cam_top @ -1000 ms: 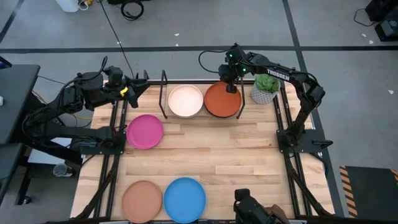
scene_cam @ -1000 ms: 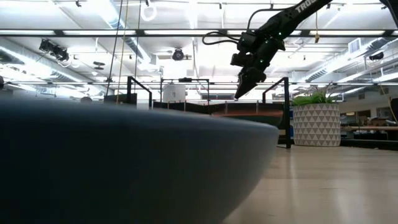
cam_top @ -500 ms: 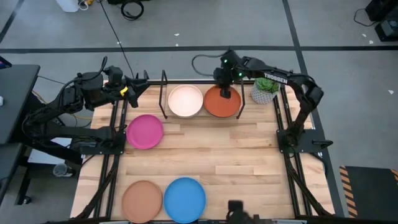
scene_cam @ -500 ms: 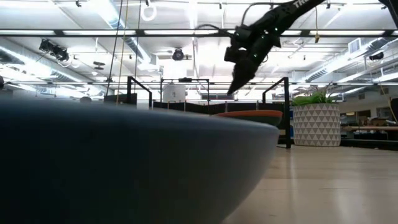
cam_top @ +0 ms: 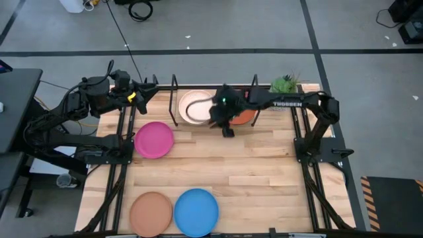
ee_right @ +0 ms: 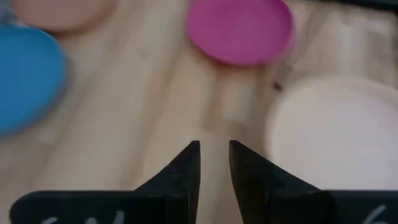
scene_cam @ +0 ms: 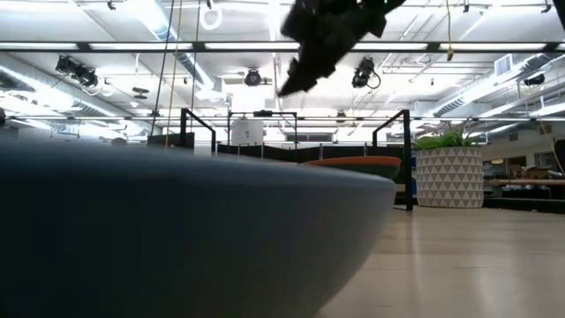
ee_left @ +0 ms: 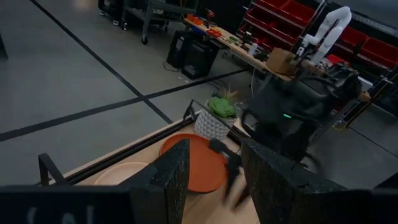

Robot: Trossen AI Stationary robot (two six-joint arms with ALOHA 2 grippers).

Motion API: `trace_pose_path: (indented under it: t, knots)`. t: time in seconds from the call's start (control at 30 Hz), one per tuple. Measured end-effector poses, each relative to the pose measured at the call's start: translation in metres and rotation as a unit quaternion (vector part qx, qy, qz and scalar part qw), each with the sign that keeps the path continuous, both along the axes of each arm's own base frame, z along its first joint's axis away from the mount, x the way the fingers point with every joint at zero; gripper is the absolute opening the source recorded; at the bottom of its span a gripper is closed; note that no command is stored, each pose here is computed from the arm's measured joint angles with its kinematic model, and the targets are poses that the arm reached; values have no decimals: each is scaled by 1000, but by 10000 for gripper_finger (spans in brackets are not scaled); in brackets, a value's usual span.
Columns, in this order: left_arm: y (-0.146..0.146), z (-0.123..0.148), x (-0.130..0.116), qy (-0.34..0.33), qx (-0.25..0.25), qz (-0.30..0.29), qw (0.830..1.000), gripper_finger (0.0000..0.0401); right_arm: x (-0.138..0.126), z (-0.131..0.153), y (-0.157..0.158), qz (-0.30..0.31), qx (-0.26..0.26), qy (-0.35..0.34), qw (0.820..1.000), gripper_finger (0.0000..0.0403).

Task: Place and stack plates onto a shelf
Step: Stack the blue plate on top of the orange plate on the shelf

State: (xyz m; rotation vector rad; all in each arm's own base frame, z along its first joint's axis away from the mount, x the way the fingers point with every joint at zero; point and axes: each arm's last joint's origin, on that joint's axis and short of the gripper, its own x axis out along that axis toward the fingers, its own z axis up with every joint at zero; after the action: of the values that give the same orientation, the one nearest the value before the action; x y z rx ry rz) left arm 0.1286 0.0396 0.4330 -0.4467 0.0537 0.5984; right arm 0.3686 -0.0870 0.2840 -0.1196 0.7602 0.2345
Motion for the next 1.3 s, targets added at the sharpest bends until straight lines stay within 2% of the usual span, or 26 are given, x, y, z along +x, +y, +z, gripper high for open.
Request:
trace_pose_path:
  t: [0.3,0.7,0.97,1.13,1.3]
  knots:
    - [0,0,0,5,8,-2,1000,153,17,5,67,35,55,-35,997,92]
    - [0,0,0,10,15,-3,1000,153,17,-20,137,51,131,-58,988,92]
    - [0,0,0,17,27,-1,999,153,11,-45,157,25,152,-89,984,92]
    - [1,0,0,20,30,13,999,153,27,-63,168,14,178,-83,980,95]
    - [2,-1,2,22,30,16,999,153,48,-79,178,41,209,-56,975,106]
